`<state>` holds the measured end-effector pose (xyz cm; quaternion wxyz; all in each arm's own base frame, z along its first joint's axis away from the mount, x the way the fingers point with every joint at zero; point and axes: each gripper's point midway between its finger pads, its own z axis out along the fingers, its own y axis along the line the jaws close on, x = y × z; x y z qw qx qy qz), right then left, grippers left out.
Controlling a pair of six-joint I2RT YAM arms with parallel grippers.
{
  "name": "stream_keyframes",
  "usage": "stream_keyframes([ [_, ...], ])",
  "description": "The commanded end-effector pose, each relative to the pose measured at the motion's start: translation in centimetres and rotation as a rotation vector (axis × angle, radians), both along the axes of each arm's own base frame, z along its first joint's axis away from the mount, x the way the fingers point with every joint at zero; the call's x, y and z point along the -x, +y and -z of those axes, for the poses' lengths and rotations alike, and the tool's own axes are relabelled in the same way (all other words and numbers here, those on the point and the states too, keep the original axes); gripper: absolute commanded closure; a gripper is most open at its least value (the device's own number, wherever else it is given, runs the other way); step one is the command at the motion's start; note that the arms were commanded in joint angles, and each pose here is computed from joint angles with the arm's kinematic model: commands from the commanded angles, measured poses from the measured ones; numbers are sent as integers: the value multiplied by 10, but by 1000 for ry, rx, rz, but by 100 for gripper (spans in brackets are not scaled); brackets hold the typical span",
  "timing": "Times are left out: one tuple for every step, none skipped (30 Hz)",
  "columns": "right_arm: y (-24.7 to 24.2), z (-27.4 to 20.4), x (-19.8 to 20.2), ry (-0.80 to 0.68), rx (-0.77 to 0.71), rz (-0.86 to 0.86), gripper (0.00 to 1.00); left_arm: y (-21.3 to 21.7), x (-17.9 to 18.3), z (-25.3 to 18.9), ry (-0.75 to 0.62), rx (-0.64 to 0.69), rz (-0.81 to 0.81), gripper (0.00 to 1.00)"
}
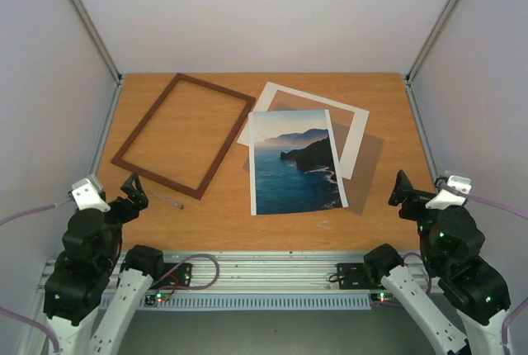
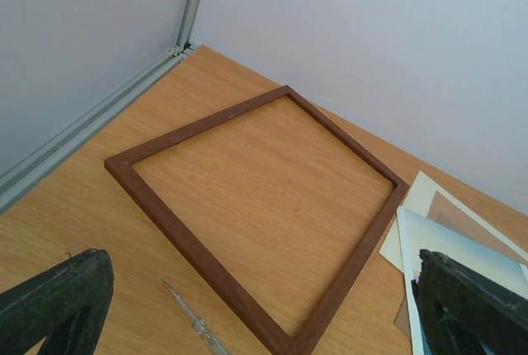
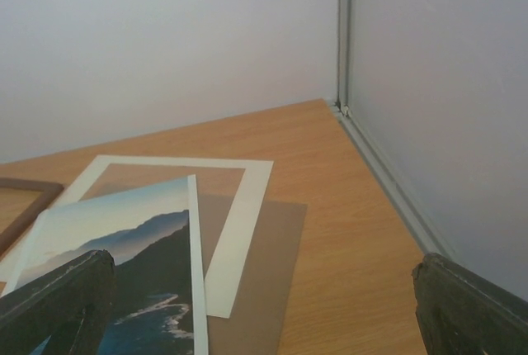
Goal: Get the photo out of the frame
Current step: Reset both arms
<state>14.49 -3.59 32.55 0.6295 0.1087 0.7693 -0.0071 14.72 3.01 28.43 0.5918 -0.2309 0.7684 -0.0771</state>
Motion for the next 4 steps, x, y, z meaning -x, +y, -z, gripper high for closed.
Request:
stream_keyframes([
  [-4,-4,1,-25,12,17,2,4,3,-3,-18,-22,-15,1],
  [-4,-4,1,-24,13,19,2,4,2,-3,-18,-23,-14,1],
  [-4,-4,1,-26,13,20,1,4,2,-3,-16,-25,-12,1],
  [-4,-4,2,-27,12,19,1,3,2,-3,-17,-26,-10,1],
])
